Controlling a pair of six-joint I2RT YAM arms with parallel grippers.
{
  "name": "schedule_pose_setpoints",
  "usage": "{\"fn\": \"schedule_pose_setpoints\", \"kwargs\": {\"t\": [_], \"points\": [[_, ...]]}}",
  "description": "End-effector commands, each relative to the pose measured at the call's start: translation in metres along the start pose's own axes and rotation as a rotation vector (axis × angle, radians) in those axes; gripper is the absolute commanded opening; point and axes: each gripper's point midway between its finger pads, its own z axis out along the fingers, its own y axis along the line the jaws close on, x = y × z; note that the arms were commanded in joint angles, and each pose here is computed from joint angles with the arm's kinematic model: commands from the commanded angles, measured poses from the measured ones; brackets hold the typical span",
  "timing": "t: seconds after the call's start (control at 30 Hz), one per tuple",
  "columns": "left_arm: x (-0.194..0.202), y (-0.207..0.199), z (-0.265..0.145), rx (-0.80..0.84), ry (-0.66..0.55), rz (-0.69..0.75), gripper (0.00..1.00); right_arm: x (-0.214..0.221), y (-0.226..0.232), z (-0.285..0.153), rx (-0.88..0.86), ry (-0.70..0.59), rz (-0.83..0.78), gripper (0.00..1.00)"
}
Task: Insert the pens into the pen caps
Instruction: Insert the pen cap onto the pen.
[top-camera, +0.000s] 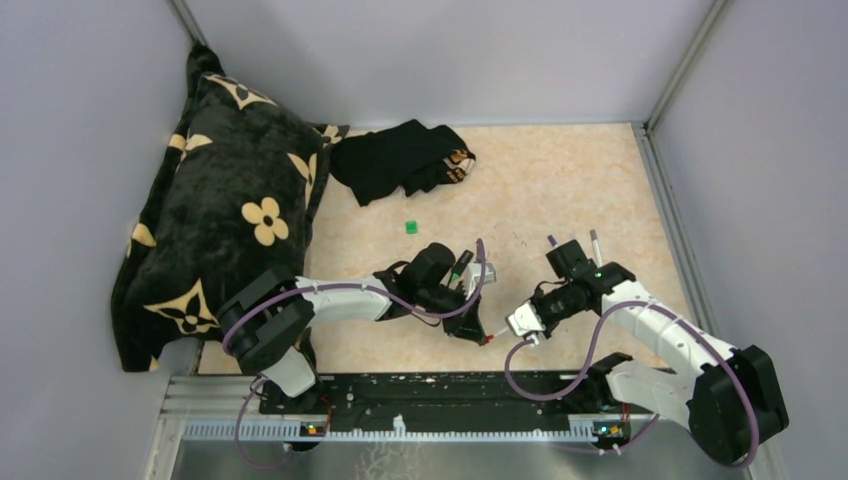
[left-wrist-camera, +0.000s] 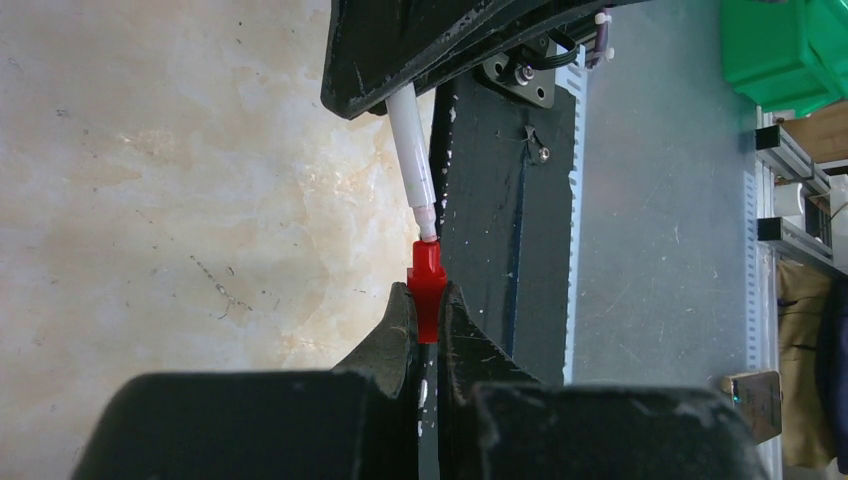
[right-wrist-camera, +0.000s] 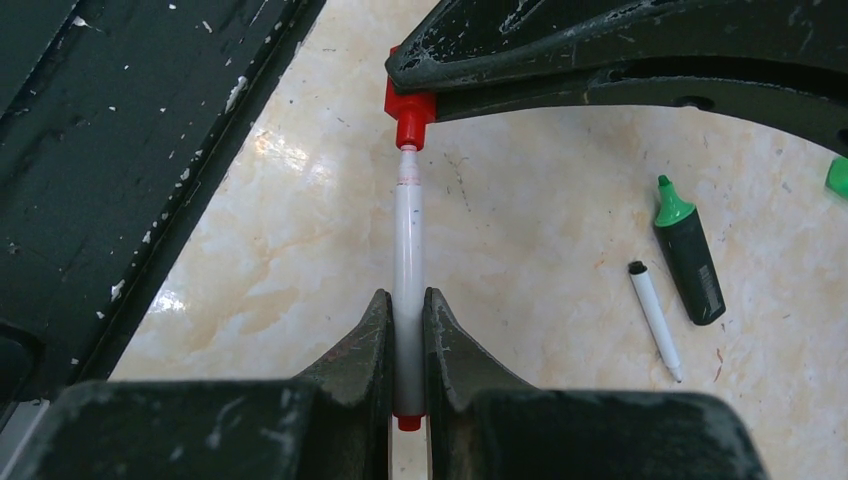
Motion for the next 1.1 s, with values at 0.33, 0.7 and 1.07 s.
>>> {"fn": "schedule_pose_setpoints", "kwargs": {"t": [0.33, 0.7, 1.07], "points": [[-0.02, -0.004, 0.006, 0.037, -0.041, 0.023, 0.0, -0.019, 0.004, 0.009, -0.032, -0.085, -0.039, 0.0], [-0.044, 0.001, 0.016, 0.036, -0.105, 0.024, 0.0, -0.035, 0.007, 0.018, -0.071, -0.14, -0.017, 0.0], [-0.076, -0.002, 0.018, 0.054, -0.239, 0.087, 0.0, -0.046, 0.004, 0.027, -0.085, -0.161, -0.004, 0.0]]}}
